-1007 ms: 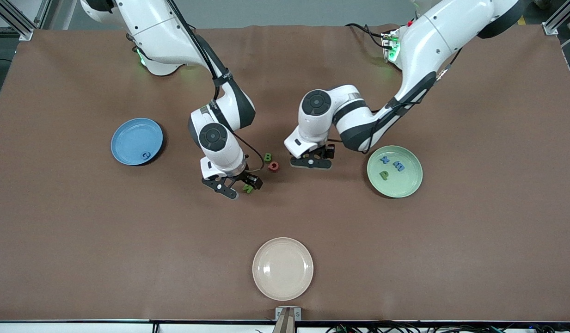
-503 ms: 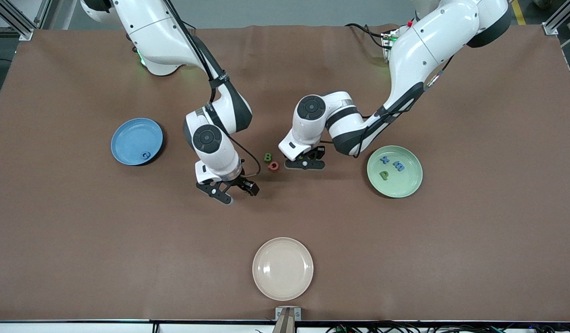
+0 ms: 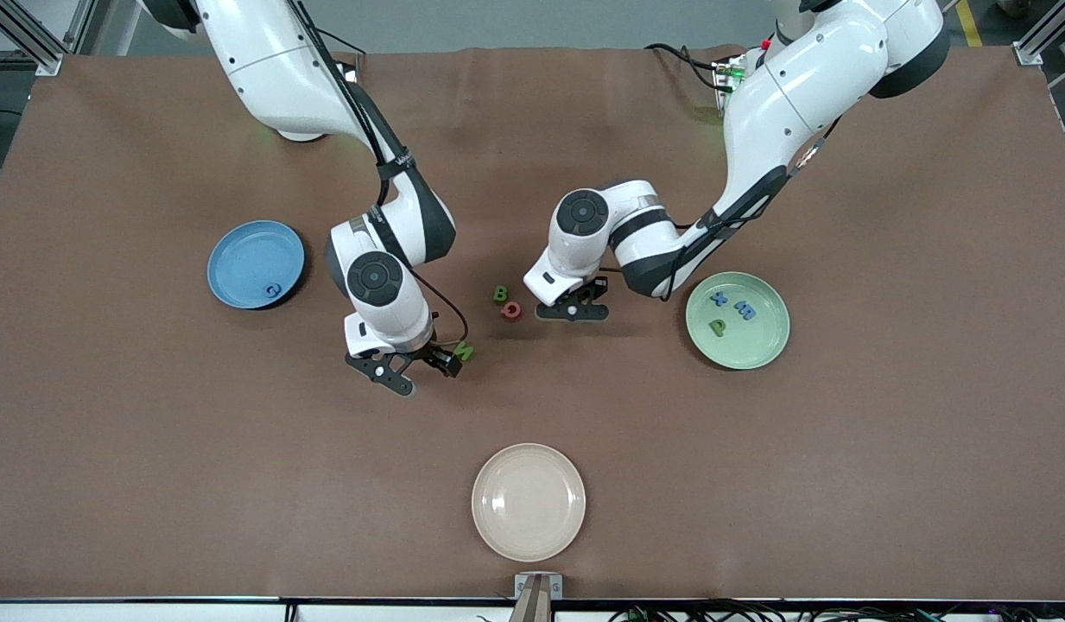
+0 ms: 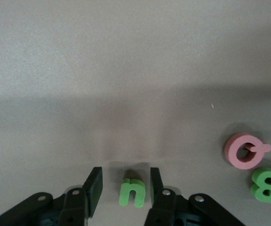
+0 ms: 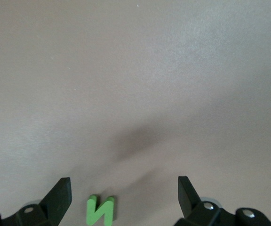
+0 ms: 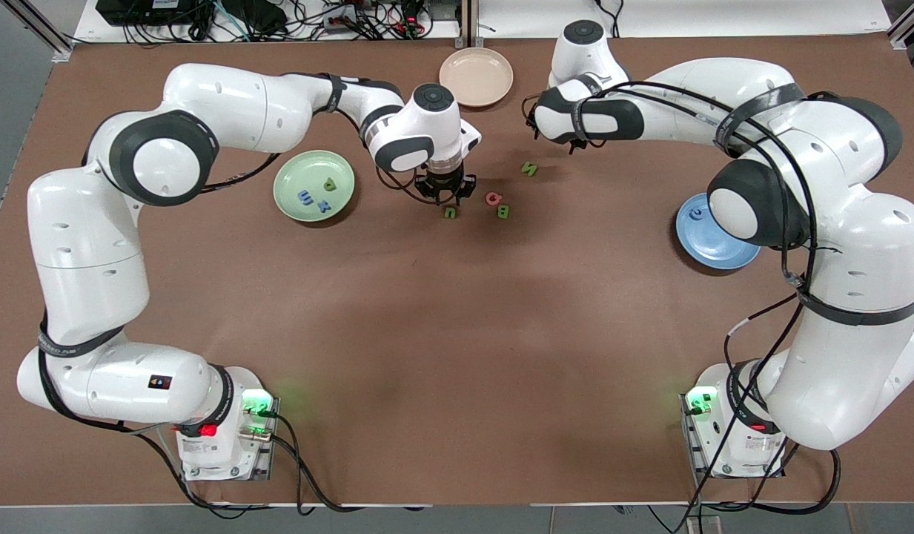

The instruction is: Sort uppercase to blue plate, lowercase to green plate

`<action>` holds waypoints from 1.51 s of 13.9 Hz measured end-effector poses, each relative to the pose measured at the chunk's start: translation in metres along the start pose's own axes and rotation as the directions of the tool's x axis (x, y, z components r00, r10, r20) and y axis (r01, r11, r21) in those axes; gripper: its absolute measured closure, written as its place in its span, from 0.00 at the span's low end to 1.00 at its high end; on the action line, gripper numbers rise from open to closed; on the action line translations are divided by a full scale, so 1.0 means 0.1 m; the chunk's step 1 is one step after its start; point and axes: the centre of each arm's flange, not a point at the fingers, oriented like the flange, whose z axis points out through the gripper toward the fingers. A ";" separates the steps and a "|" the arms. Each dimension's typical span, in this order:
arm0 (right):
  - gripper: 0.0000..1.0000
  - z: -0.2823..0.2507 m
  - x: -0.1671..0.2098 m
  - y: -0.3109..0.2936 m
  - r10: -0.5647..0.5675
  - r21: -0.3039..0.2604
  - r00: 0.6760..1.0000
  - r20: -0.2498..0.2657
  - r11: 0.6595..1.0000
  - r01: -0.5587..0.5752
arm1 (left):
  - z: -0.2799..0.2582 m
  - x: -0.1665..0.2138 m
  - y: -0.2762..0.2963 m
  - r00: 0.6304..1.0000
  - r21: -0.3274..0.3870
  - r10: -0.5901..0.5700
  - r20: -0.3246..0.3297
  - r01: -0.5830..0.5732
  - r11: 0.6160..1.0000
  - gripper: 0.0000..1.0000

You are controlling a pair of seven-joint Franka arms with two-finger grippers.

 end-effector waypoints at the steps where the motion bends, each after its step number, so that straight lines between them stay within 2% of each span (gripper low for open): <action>1: 0.00 0.02 -0.04 -0.02 0.002 -0.002 1.000 0.002 1.000 -0.002 | 0.01 -0.01 0.01 1.000 0.001 0.002 0.000 -0.002 1.000 0.56; 6: 0.00 0.04 -0.25 -0.15 0.050 -0.002 0.999 0.005 0.999 -0.050 | 0.04 -0.03 0.02 1.000 0.003 0.004 0.006 -0.004 1.000 0.57; 9: 0.00 0.29 -0.26 -0.14 0.074 -0.004 0.997 -0.002 0.997 -0.074 | 0.10 -0.04 0.01 1.000 0.005 0.002 0.016 -0.002 1.000 0.57; 12: 0.00 0.55 -0.29 -0.13 0.085 -0.002 0.996 -0.010 0.996 -0.085 | 0.12 -0.04 0.01 1.000 0.005 0.001 0.019 -0.001 1.000 0.67; 13: 0.00 0.57 -0.30 -0.14 0.087 0.000 0.996 -0.012 0.996 -0.087 | 0.11 -0.04 0.01 1.000 0.005 0.001 0.019 -0.001 1.000 0.67; 15: 0.00 0.56 -0.31 -0.16 0.085 0.003 0.996 -0.013 0.996 -0.085 | 0.11 -0.03 0.01 1.000 0.004 0.000 0.018 0.000 1.000 0.75; 21: 0.01 0.54 -0.58 -0.32 0.073 0.017 0.997 0.002 0.997 -0.073 | 0.04 0.09 -0.10 1.000 0.004 -0.024 0.011 0.024 1.000 0.75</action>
